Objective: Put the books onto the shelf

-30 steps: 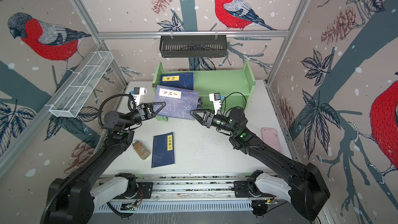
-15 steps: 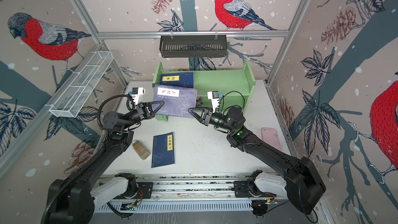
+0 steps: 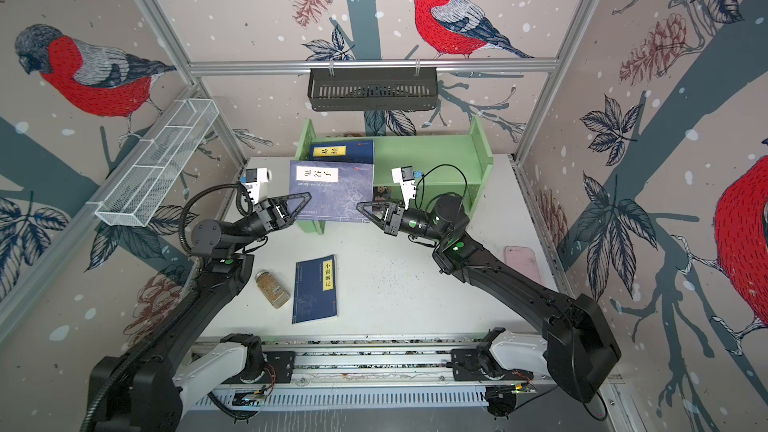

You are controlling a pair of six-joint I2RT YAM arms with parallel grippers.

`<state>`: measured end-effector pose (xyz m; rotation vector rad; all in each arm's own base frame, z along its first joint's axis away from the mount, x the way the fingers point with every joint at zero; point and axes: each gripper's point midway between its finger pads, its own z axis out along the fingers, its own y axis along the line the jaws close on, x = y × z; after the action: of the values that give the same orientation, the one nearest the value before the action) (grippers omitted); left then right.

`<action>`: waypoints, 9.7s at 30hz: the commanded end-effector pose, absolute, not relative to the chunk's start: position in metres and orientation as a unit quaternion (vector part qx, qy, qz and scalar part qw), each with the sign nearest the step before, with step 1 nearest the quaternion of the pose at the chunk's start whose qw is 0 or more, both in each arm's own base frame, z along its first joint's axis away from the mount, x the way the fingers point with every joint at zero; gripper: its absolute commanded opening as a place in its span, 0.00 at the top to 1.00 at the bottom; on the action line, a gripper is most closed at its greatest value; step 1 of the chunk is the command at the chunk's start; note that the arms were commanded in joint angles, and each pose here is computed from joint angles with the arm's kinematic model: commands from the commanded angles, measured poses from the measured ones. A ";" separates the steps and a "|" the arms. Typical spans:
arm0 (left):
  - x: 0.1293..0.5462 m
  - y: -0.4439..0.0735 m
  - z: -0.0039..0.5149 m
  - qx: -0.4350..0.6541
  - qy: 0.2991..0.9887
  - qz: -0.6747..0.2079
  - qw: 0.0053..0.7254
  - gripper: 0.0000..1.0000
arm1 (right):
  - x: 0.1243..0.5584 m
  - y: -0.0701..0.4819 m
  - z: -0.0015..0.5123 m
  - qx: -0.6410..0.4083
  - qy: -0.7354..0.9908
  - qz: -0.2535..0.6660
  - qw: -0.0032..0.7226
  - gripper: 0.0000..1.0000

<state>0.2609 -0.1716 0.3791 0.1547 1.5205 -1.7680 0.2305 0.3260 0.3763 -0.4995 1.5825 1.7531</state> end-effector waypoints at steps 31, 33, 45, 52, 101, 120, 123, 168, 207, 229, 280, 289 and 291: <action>0.287 -0.146 0.387 0.094 0.630 -0.593 0.493 0.38 | 0.347 0.299 0.399 -0.175 0.669 0.633 0.348 1.00; 0.287 -0.147 0.386 0.095 0.630 -0.592 0.493 0.38 | 0.355 0.301 0.393 -0.164 0.673 0.637 0.339 0.99; 0.287 -0.146 0.384 0.093 0.631 -0.591 0.494 0.37 | 0.372 0.300 0.379 -0.147 0.682 0.642 0.316 0.99; 0.286 -0.147 0.385 0.095 0.630 -0.592 0.494 0.36 | 0.373 0.302 0.368 -0.145 0.693 0.643 0.291 0.97; 0.281 -0.146 0.376 0.090 0.629 -0.592 0.496 0.35 | 0.411 0.275 0.349 -0.068 0.794 0.459 0.393 0.26; 0.279 -0.145 0.375 0.088 0.630 -0.589 0.499 0.34 | 0.408 0.282 0.346 -0.079 0.805 0.432 0.399 0.45; 0.279 -0.145 0.375 0.088 0.630 -0.589 0.499 0.34 | 0.408 0.285 0.345 -0.079 0.804 0.435 0.397 0.47; 0.324 -0.110 0.329 0.113 0.727 -0.341 0.586 0.36 | 0.405 0.285 0.355 -0.059 0.801 0.440 0.403 0.53; 0.338 -0.121 0.311 0.160 0.727 -0.307 0.593 0.39 | 0.408 0.314 0.353 -0.050 0.800 0.460 0.382 0.54; 0.355 -0.118 0.320 0.138 0.725 -0.287 0.611 0.43 | 0.406 0.315 0.351 -0.046 0.815 0.427 0.390 0.45; 0.356 -0.118 0.315 0.130 0.732 -0.291 0.602 0.46 | 0.402 0.314 0.342 -0.064 0.821 0.417 0.385 0.61; 0.349 -0.122 0.310 0.142 0.739 -0.296 0.589 0.46 | 0.413 0.308 0.345 -0.067 0.815 0.419 0.394 0.60; 0.347 -0.123 0.309 0.144 0.740 -0.299 0.586 0.46 | 0.414 0.310 0.347 -0.072 0.813 0.423 0.394 0.60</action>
<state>0.3516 -0.1192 0.3080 0.3049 1.7306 -0.6867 0.4124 0.3068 0.3375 -0.1390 2.1014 1.0594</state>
